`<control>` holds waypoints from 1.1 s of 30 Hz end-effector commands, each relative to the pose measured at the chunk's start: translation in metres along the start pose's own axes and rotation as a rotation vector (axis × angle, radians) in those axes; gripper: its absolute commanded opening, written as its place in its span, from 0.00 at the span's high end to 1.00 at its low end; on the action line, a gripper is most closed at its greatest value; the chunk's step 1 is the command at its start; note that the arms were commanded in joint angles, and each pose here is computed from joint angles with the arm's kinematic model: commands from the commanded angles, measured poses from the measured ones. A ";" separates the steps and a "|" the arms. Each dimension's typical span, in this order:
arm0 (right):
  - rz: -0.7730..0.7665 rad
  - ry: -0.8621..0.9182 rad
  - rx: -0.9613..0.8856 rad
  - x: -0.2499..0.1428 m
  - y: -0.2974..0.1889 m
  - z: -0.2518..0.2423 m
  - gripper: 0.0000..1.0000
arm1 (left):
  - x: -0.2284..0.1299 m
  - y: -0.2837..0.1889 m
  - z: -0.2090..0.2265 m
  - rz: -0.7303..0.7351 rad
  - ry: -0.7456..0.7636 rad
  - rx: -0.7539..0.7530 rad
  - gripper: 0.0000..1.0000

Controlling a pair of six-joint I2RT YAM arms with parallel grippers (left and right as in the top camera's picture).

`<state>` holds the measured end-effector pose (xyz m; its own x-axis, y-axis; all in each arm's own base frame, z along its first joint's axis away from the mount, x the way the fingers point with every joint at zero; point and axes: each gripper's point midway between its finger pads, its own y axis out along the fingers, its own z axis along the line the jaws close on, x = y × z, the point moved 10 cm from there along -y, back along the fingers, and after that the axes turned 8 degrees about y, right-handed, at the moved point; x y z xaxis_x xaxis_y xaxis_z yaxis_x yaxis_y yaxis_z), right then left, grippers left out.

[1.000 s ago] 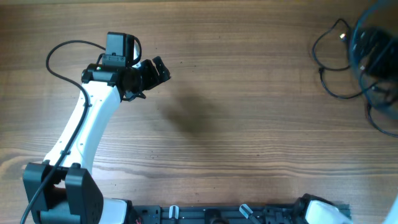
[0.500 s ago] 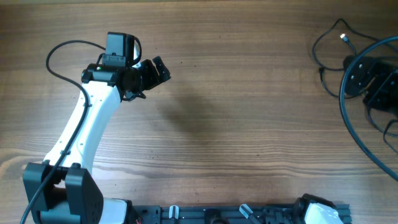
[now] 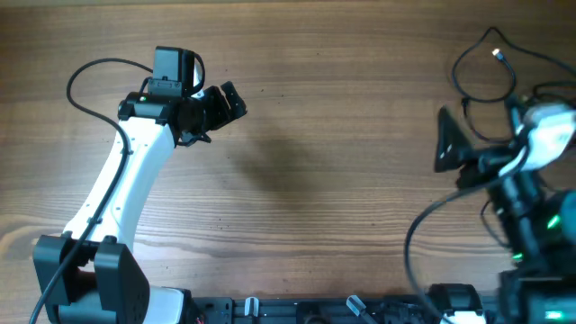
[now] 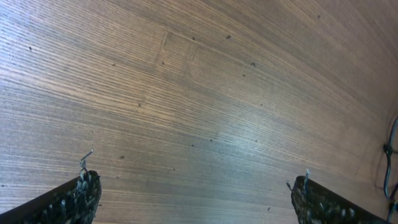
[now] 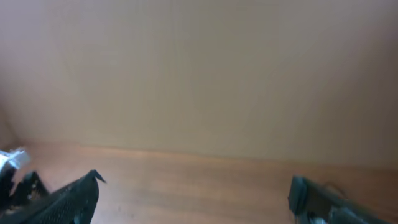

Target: Untangle cables

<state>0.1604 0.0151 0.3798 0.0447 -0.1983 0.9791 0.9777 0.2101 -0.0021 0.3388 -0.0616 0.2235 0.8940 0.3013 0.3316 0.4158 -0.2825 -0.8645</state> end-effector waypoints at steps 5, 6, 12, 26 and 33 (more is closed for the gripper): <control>-0.159 0.002 0.006 -0.110 -0.012 -0.020 0.00 | 0.002 -0.002 -0.002 -0.015 0.011 0.004 0.00; -0.162 0.027 -0.009 -0.119 -0.012 -0.023 0.00 | 0.002 -0.002 -0.002 -0.015 0.011 0.004 0.00; -0.170 0.100 -0.074 -0.156 -0.017 -0.034 0.00 | 0.002 -0.002 -0.002 -0.015 0.011 0.004 0.00; -0.007 0.123 -0.066 -0.202 -0.013 -0.041 0.00 | 0.002 -0.002 -0.002 -0.015 0.011 0.004 0.00; -0.002 0.124 -0.068 -0.203 -0.012 -0.041 0.00 | 0.002 -0.002 -0.002 -0.015 0.011 0.004 0.00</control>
<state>0.1482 0.0119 0.1712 0.0681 -0.3065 0.9494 0.9917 0.1244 -0.0310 0.3388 -0.0615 0.2234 0.8937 0.3016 0.3321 0.4160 -0.2802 -0.8651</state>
